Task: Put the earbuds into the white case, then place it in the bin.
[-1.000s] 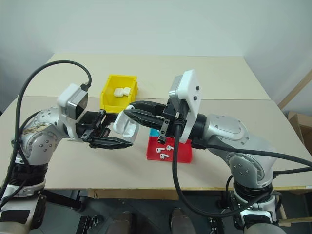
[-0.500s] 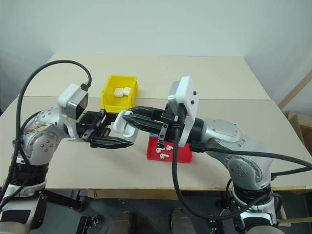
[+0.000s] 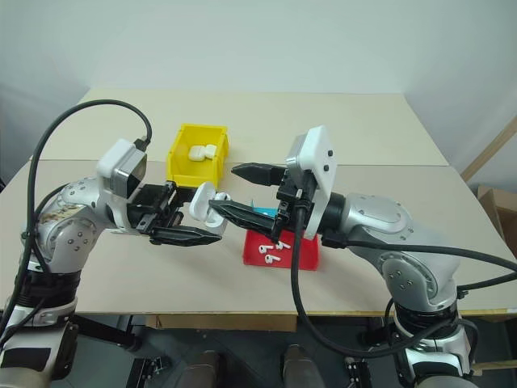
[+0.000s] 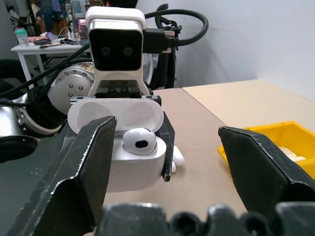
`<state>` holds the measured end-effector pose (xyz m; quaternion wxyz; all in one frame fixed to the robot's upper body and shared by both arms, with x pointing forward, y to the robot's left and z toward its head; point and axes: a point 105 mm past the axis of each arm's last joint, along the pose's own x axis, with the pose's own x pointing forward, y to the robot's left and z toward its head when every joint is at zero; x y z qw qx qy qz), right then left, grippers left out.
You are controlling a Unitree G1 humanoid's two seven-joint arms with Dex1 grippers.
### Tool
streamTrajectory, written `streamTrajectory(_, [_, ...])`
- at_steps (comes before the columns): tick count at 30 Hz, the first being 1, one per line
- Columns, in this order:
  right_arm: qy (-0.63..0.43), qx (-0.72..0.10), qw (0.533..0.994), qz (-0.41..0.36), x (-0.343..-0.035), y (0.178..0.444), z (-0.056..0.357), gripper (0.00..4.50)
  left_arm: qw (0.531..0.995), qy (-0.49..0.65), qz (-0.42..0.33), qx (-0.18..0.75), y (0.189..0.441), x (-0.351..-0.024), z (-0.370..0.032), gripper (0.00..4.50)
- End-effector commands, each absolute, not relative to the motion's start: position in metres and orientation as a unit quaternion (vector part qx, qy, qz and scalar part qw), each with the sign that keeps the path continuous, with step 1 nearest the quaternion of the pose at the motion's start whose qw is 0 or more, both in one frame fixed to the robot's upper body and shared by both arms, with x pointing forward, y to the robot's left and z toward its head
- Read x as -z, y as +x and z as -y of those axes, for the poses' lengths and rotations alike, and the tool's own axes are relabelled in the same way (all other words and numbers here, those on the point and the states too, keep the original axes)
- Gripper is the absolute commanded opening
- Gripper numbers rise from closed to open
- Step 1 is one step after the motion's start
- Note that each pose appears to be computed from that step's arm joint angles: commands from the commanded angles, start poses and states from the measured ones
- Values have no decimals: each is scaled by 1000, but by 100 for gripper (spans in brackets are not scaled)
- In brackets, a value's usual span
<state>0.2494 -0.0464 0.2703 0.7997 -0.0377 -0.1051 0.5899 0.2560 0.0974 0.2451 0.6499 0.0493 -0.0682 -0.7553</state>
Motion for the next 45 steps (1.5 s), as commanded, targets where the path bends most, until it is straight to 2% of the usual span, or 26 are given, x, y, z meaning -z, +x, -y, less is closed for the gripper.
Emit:
streamTrajectory(1, [-35,-593,794,132,-288,247,59,390,643,65,106,755,251,-260,-98,277])
streamTrajectory(5, [-82,-591,795,110,-294,264,84,390,644,68,110,754,250,-259,-100,277])
streamTrajectory(8, [-148,-597,787,47,-285,290,94,390,644,70,113,754,249,-260,-101,277])
streamTrajectory(11, [-249,-552,796,-10,-275,331,100,331,646,72,117,751,248,-260,-99,277])
streamTrajectory(14, [-364,-483,794,-68,-268,370,102,233,652,69,126,744,247,-260,-99,277])
streamTrajectory(16, [-380,-479,784,-107,-265,383,96,233,655,67,126,742,246,-260,-99,277])
streamTrajectory(20, [-444,-495,724,-183,-239,394,92,233,666,70,128,732,247,-254,-104,277])
streamTrajectory(28, [-458,-492,687,-276,-198,412,100,233,675,78,127,723,242,-253,-114,277])
streamTrajectory(35, [-453,-486,682,-306,-180,417,98,233,685,77,126,713,236,-251,-113,277])
streamTrajectory(45, [-450,-481,681,-321,-169,420,102,233,688,71,124,712,231,-251,-117,277])
